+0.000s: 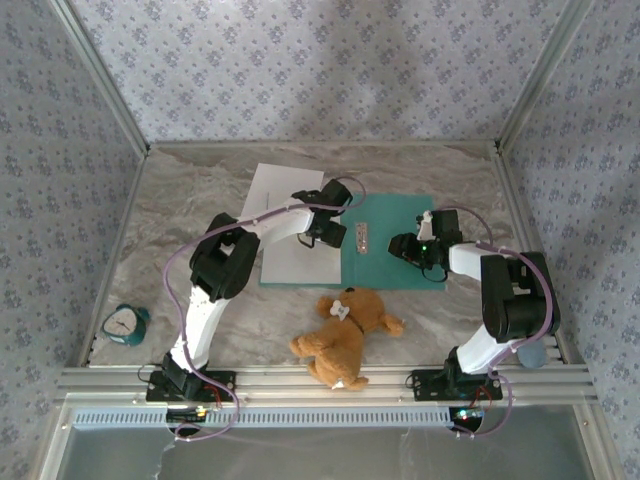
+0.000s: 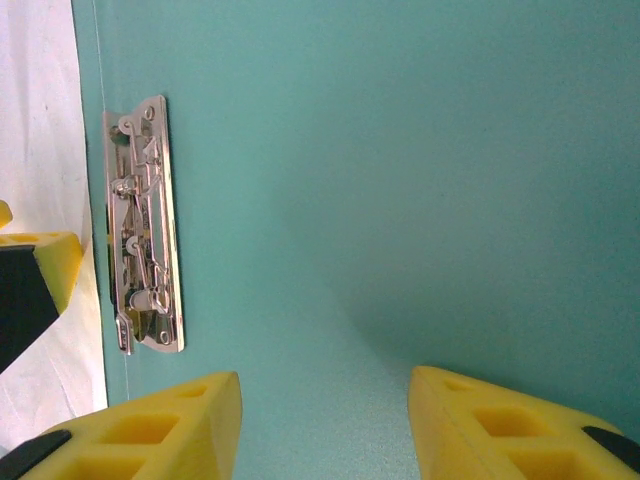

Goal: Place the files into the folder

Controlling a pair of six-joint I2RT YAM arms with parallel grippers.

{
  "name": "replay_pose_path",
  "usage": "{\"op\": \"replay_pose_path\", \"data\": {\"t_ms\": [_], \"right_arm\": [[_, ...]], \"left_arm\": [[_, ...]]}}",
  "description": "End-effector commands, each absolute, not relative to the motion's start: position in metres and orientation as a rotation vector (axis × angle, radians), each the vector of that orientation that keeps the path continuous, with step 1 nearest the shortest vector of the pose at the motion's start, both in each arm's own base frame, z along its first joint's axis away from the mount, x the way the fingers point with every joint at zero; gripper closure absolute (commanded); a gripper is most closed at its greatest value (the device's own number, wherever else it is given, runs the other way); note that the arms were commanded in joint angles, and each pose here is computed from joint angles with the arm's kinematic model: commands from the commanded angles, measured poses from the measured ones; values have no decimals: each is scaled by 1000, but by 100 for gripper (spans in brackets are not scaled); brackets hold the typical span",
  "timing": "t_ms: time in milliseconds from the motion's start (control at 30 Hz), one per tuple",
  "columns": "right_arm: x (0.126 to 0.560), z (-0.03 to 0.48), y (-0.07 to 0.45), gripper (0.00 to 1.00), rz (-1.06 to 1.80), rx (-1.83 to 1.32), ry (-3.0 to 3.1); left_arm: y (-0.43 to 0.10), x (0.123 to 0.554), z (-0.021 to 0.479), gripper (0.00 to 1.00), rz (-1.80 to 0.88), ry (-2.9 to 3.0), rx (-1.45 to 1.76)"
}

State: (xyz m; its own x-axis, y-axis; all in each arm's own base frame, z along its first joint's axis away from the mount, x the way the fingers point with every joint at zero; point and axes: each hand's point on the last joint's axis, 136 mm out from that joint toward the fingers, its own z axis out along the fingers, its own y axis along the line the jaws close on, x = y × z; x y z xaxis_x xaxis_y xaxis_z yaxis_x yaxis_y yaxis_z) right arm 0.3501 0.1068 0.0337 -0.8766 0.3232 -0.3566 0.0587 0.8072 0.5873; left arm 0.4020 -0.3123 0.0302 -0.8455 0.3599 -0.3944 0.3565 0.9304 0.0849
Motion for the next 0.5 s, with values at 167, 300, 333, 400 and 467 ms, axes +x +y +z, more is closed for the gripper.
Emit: {"op": "replay_pose_path", "data": {"t_ms": [167,300,333,400,467], "right_arm": [[342,29,105,50,763,325,2577],[342,29,107,50,760,324,2581],[342,28,107,50,758,325,2582],[342,28,108,50,759,325,2582],[341,28,108,50,754,325,2585]], "left_arm": [[-302,378,19,15,-14,2723,619],[-303,374,20,16,-40,2717,639],[-302,373,21,16,-41,2717,644],[-302,372,21,16,-47,2712,657],[-301,371,21,16,-44,2713,660]]}}
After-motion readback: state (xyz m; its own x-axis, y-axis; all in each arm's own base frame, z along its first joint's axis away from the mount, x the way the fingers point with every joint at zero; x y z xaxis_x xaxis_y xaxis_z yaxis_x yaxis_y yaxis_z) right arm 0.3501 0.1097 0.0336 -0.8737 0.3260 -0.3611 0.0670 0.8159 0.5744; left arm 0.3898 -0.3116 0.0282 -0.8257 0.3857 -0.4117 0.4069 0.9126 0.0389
